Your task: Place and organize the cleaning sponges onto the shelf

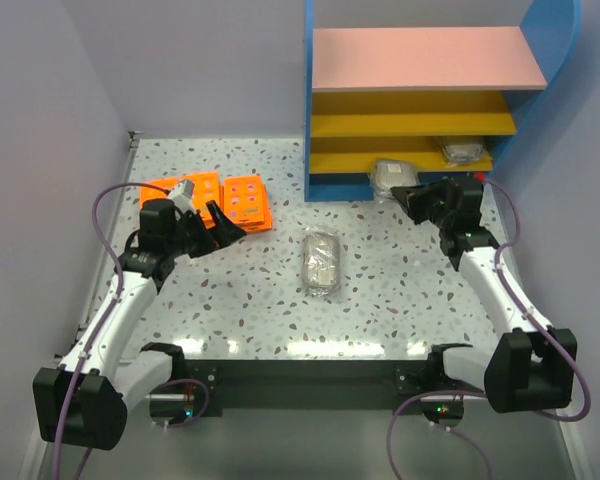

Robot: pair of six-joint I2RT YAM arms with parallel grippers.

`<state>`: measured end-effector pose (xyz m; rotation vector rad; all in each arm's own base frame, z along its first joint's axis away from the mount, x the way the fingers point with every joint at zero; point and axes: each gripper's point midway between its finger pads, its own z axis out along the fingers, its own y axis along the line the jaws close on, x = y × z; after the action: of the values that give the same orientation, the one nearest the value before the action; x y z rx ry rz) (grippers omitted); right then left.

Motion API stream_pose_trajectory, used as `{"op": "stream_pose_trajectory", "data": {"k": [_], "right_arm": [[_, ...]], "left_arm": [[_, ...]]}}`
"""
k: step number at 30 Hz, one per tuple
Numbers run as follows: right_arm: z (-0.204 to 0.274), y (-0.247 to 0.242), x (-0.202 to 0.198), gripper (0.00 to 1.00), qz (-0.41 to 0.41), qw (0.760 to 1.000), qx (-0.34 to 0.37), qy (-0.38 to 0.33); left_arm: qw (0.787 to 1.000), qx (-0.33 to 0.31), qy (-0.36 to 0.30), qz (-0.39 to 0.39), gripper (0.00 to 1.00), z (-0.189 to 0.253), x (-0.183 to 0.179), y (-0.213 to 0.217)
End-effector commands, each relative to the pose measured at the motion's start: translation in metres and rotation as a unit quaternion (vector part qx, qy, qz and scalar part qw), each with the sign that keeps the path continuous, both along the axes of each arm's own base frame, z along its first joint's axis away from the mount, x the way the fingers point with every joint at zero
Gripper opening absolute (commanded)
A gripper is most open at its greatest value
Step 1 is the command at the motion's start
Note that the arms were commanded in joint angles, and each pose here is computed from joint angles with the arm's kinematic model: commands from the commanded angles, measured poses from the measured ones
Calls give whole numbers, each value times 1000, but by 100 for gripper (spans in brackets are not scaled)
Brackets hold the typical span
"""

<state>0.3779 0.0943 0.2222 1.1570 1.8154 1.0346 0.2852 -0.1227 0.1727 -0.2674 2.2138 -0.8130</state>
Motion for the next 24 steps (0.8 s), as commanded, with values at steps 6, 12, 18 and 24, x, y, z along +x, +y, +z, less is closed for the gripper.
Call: {"op": "stream_pose_trajectory", "data": {"k": [6, 12, 18, 24], "right_arm": [[86, 8, 26, 0, 35, 991, -3, -125], [90, 2, 29, 0, 32, 993, -33, -104], [67, -5, 63, 0, 25, 995, -44, -86], [36, -13, 99, 0, 16, 996, -35, -78]], "left_arm": [[999, 6, -43, -17, 99, 26, 13, -3], [999, 4, -39, -23, 99, 22, 18, -6], [999, 1, -33, -25, 99, 20, 26, -8], [999, 3, -37, -20, 99, 22, 26, -6]]}}
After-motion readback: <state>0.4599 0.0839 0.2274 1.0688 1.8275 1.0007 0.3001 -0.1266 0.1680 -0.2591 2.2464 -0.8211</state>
